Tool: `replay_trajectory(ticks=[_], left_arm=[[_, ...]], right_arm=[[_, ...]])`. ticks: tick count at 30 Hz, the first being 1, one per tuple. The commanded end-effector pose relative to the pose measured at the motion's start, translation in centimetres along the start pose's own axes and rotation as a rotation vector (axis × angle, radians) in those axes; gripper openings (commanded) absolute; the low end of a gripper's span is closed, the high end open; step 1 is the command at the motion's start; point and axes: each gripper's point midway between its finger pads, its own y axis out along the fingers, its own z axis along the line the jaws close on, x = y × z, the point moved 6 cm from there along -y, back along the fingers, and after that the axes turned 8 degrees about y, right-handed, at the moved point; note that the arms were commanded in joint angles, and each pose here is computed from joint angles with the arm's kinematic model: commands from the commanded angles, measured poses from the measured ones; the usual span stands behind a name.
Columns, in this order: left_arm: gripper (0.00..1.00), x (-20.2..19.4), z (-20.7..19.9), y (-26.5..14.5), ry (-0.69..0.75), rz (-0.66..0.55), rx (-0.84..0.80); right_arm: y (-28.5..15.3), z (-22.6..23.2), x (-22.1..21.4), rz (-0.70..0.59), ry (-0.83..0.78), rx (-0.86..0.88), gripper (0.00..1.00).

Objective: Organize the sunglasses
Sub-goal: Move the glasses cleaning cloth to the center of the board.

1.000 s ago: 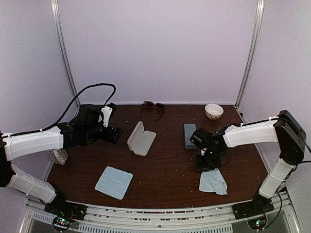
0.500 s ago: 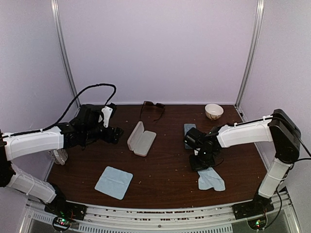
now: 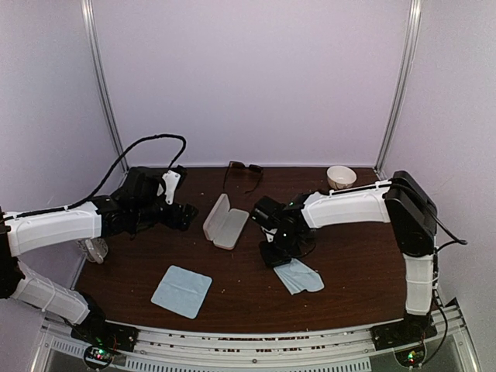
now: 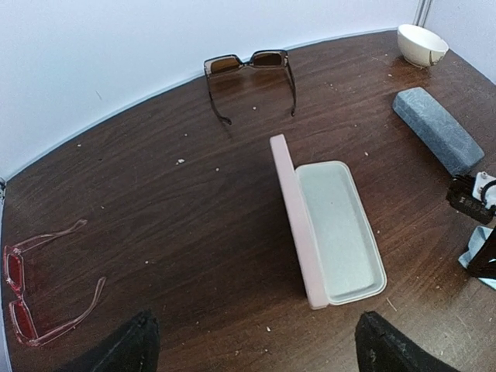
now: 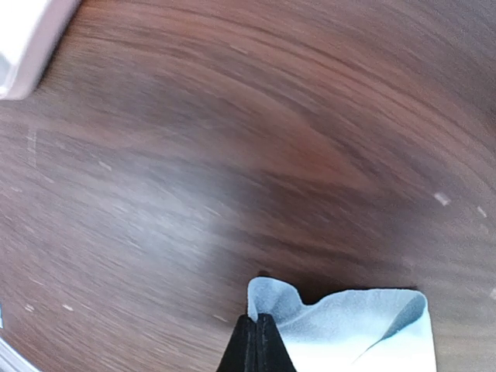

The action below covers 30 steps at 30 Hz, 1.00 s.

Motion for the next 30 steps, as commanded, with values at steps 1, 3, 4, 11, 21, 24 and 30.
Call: replay_trajectory(ticks=[1,3,4,11,21,24,30], left_arm=[[0.91,0.2,-0.1,-0.5,0.006,-0.034,-0.023],[0.90,0.1,-0.3,-0.6,0.011,-0.027,-0.035],[0.90,0.0,-0.3,-0.6,0.012,-0.023,-0.041],[0.89,-0.1,-1.0,-1.1,0.021,-0.023,-0.076],[0.88,0.5,-1.4,-1.1,0.023,-0.012,-0.087],[0.88,0.7,-1.4,-1.0,0.023,-0.012,-0.086],[0.88,1.1,-1.8,-0.4,0.023,-0.010,-0.093]], right_arm=[[-0.1,2.0,1.1,0.014,-0.027,0.030,0.00],[0.0,2.8,1.8,0.008,-0.028,0.042,0.00],[0.0,3.3,2.2,0.006,-0.029,0.052,0.00],[-0.3,6.0,5.4,-0.051,-0.038,0.097,0.00],[-1.0,4.7,6.3,-0.055,-0.097,0.086,0.20],[-2.9,4.3,6.4,-0.087,-0.142,0.096,0.27],[-4.6,2.4,6.0,-0.125,-0.165,0.046,0.29]])
